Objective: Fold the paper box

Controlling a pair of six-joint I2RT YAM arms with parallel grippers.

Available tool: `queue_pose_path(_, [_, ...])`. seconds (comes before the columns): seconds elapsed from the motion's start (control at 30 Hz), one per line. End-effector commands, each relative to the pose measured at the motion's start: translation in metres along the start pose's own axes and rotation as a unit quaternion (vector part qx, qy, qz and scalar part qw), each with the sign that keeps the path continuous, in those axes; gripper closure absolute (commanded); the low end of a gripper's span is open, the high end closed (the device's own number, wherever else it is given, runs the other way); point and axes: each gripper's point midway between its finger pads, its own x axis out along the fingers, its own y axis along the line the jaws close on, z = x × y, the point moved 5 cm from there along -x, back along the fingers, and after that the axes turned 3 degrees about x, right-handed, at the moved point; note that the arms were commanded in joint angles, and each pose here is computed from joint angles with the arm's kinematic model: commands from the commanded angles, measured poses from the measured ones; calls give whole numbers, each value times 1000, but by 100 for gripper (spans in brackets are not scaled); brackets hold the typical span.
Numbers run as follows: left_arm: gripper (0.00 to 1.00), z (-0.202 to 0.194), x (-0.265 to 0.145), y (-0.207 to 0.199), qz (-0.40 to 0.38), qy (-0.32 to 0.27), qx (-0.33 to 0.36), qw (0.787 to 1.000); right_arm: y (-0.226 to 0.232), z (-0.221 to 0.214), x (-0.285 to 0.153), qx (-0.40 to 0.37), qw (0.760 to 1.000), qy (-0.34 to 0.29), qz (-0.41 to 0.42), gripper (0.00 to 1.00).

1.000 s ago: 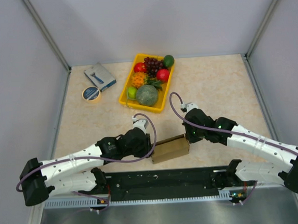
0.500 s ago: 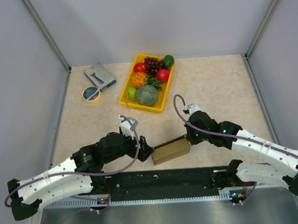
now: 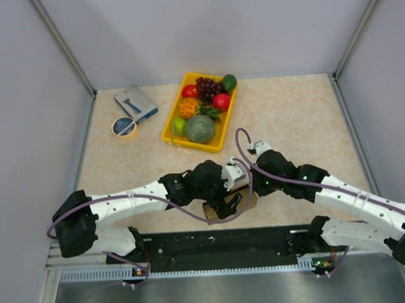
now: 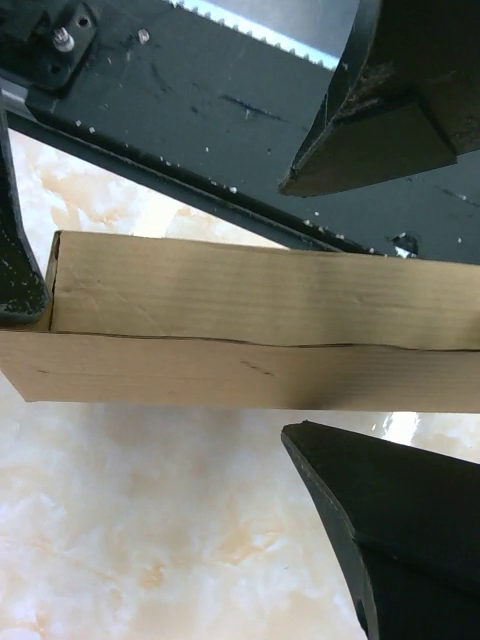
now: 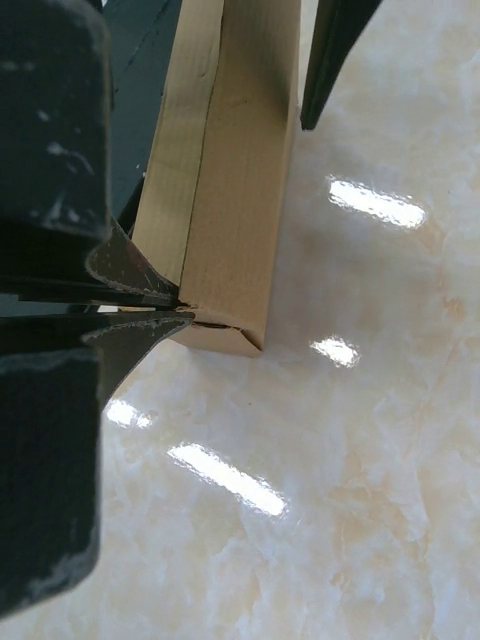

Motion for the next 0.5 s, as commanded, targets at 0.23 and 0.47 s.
queue_pose_path(0.23, [4,5,20,7,38,-15,76,996,16,14,-4,2,999,-9,40,100])
queue_pose_path(0.47, [28,-7,30,18,98,2,83,992,18,14,-6,4,999,4,41,100])
